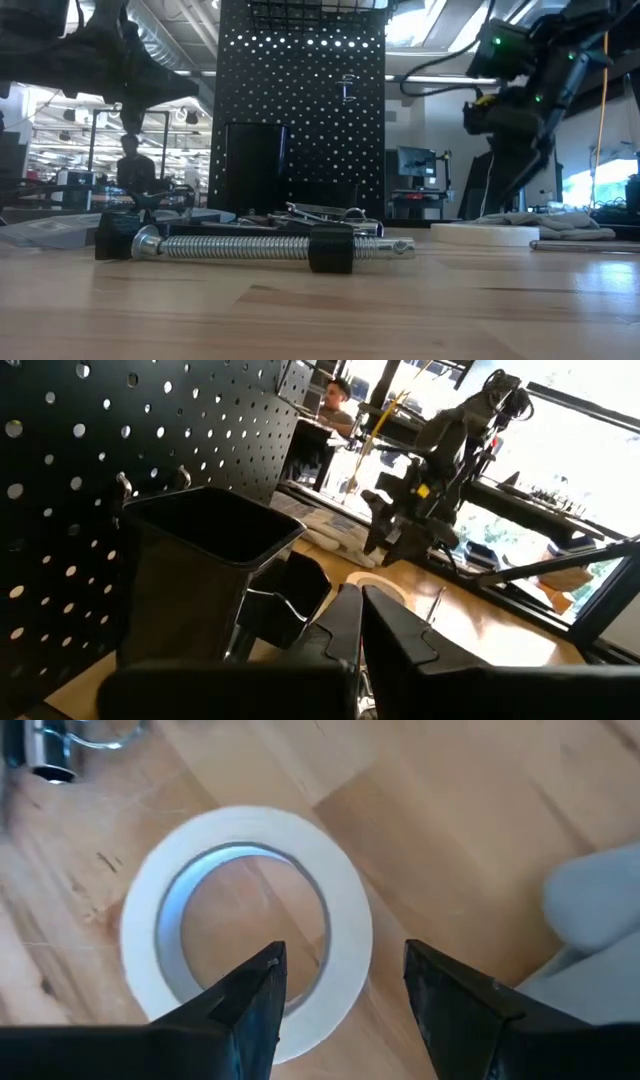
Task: Hang tools onto peg board
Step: Put the white tape into the wire basket on the pegboard
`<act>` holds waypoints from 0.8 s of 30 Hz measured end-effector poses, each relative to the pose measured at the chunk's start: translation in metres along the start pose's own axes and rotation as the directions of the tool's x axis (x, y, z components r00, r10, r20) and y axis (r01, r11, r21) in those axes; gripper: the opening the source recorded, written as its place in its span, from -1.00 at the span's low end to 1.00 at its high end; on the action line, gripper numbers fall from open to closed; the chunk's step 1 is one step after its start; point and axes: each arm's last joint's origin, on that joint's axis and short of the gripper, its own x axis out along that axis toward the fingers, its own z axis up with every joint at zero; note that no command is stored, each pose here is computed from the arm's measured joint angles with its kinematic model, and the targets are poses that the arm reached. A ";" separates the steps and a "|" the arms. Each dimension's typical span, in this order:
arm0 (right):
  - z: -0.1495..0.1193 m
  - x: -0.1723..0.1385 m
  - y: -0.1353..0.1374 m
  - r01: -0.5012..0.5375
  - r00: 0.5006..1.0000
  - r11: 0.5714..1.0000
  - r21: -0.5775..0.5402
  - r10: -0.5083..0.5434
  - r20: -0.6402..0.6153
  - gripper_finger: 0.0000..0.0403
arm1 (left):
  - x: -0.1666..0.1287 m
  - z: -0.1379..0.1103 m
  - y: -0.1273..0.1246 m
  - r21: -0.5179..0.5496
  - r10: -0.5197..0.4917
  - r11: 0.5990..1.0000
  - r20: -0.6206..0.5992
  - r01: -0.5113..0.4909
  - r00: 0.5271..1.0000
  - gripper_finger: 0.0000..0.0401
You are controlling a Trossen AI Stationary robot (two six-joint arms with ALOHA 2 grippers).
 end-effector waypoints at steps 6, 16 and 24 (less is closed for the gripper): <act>-0.007 0.018 -0.002 -0.003 1.000 0.999 0.038 0.004 -0.026 0.00 | 0.000 0.000 0.000 0.004 0.000 1.000 -0.004 0.000 1.000 -0.99; -0.010 0.044 -0.004 0.071 0.994 0.997 0.027 -0.068 -0.090 -0.17 | 0.000 -0.001 0.000 0.018 0.000 1.000 -0.010 0.000 1.000 -0.99; -0.005 0.038 -0.003 0.114 0.991 0.993 -0.030 -0.116 -0.066 -0.61 | 0.000 -0.001 0.000 0.017 0.000 1.000 -0.009 0.000 1.000 -0.99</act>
